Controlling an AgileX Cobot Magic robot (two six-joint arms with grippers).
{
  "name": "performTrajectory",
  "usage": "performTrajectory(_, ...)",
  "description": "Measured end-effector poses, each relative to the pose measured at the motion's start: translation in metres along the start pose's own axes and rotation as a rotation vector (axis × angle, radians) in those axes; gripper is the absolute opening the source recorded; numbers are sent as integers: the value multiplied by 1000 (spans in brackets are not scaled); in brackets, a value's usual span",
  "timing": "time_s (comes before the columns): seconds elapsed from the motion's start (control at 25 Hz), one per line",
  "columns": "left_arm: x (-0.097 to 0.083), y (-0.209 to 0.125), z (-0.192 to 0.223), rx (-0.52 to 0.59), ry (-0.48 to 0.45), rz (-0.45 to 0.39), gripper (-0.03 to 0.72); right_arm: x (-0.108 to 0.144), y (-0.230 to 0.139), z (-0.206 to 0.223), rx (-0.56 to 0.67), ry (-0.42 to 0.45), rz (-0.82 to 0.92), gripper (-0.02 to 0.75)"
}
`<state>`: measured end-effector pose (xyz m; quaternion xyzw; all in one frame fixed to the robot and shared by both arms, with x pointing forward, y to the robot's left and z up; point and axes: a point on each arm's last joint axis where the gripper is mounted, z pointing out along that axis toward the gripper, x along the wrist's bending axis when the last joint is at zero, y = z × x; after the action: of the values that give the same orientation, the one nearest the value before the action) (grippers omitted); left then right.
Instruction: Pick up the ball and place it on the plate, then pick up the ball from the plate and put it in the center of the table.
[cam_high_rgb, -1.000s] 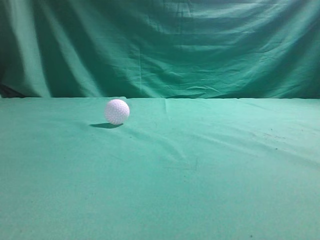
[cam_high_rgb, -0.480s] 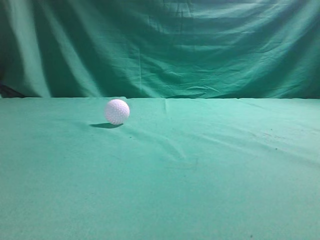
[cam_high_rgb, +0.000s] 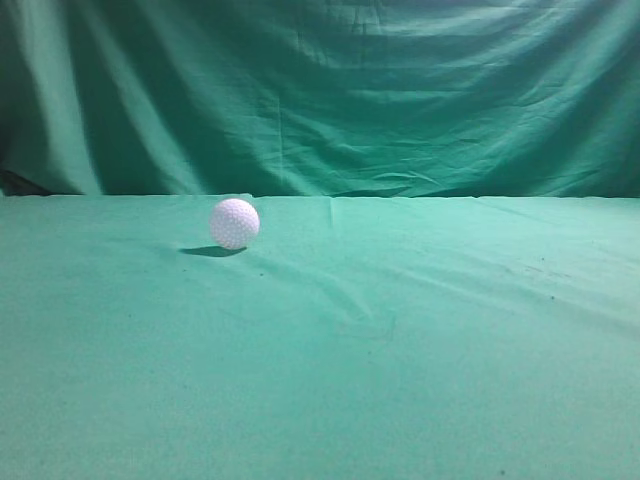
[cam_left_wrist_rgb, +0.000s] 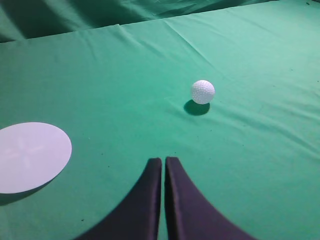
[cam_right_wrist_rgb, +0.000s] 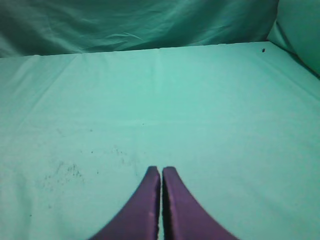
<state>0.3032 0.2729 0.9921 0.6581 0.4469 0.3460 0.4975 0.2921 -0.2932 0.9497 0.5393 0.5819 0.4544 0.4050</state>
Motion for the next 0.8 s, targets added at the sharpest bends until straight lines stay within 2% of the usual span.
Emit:
performTrajectory(0.2, 0, 0, 0, 0, 0, 0, 0, 0, -3, 0, 38, -2, -8, 0)
performTrajectory(0.8, 0, 0, 0, 0, 0, 0, 0, 0, -4, 0, 46, -3, -11, 0)
